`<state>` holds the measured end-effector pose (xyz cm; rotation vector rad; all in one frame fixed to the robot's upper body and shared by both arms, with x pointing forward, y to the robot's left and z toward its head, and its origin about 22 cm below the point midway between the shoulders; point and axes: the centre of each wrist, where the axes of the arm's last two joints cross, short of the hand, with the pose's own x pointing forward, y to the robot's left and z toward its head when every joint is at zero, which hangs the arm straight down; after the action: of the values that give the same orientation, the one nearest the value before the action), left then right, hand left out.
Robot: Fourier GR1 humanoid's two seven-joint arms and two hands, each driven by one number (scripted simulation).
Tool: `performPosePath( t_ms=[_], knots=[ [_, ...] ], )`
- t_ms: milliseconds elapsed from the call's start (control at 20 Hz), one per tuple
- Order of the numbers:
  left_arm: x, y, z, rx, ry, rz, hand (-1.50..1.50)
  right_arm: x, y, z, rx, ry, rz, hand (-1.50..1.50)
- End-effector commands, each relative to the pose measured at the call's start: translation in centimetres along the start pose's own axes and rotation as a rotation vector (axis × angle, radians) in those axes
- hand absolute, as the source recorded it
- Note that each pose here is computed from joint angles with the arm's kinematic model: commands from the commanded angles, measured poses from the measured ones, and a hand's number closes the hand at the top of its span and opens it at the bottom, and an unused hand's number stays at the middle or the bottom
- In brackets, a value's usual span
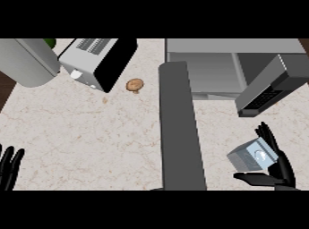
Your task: Pick up the milk, place it into the microwave and close the microwave
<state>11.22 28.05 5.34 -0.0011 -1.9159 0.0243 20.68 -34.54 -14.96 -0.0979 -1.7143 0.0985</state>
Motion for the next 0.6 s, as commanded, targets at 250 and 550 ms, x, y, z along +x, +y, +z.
performPosePath(
  t_ms=[250,550],
  knots=[
    [0.4,0.3,0.3,0.004,0.002,0.005,-1.5,0.2,0.5,-2.4,0.006,-0.103,-0.223,1.5],
    [-0.9,0.8,-0.2,-0.01,-0.009,-0.005,-1.5,0.7,0.6,-2.7,0.002,-0.139,-0.282,1.5]
  ],
)
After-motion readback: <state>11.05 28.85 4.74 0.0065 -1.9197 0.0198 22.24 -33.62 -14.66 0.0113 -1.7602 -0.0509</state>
